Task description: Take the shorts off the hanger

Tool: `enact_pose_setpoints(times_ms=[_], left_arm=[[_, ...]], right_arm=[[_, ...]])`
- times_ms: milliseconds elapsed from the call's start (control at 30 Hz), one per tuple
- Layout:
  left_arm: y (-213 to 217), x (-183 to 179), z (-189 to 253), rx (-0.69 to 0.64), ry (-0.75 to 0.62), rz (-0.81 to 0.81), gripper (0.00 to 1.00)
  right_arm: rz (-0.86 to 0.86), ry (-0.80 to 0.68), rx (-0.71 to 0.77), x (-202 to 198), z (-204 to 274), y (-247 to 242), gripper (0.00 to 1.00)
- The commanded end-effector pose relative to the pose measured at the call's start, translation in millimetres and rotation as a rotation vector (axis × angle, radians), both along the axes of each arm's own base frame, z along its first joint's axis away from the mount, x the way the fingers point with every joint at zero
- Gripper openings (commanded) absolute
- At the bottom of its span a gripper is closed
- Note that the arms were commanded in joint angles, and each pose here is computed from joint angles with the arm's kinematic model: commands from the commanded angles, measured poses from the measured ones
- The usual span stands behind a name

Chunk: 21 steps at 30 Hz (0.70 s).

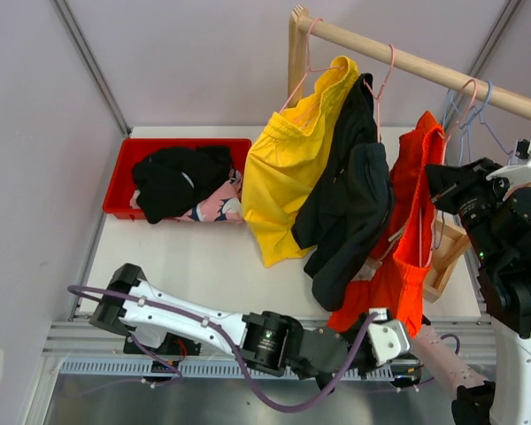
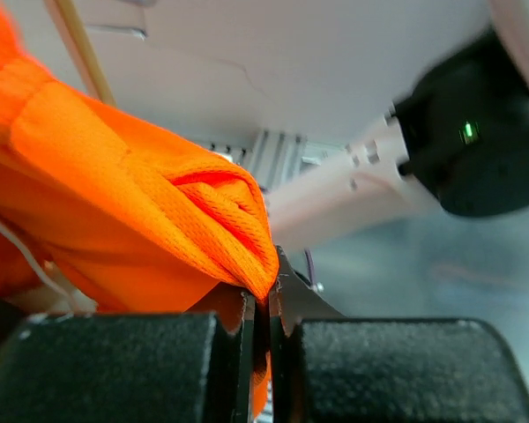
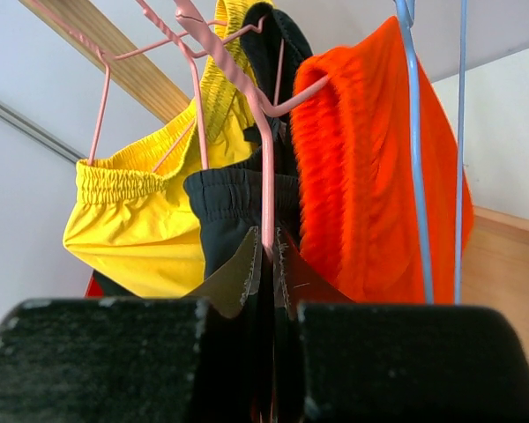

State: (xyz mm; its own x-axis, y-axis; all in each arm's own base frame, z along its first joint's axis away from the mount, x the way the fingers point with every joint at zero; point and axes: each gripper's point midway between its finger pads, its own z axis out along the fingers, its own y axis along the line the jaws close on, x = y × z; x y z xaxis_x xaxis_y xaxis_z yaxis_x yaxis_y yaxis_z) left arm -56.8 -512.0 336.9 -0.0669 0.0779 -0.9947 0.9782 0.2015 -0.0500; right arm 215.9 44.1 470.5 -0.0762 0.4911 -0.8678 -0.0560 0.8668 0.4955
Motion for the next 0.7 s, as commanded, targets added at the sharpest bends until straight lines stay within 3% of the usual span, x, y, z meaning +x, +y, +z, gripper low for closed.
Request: enact_pose_setpoints(times_ms=[0,167,300,500,667], left_arm=[[-3,-37,-26,0.021,0.052,-0.077,0.0],[-12,-22,-40,0.041,0.052,-0.011,0.0],[-22,37,-44,0.07,0.051,0.109,0.0],[-21,129,9,0.019,0.01,0.296,0.0],[-20,183,37,0.021,-0.044,0.39,0.0]], right_arm=[[-0.065,-0.191,-0.006,5,57,-12,0.0],[-0.05,-0.174,-0.004,0,55,-10,0.0],[-0.037,-0.158,0.017,-14,53,-10,0.0],[0.034,-0.062,0.059,-48,27,-1,0.0],[0.173,0.072,0.104,-76,-6,21,0.0]])
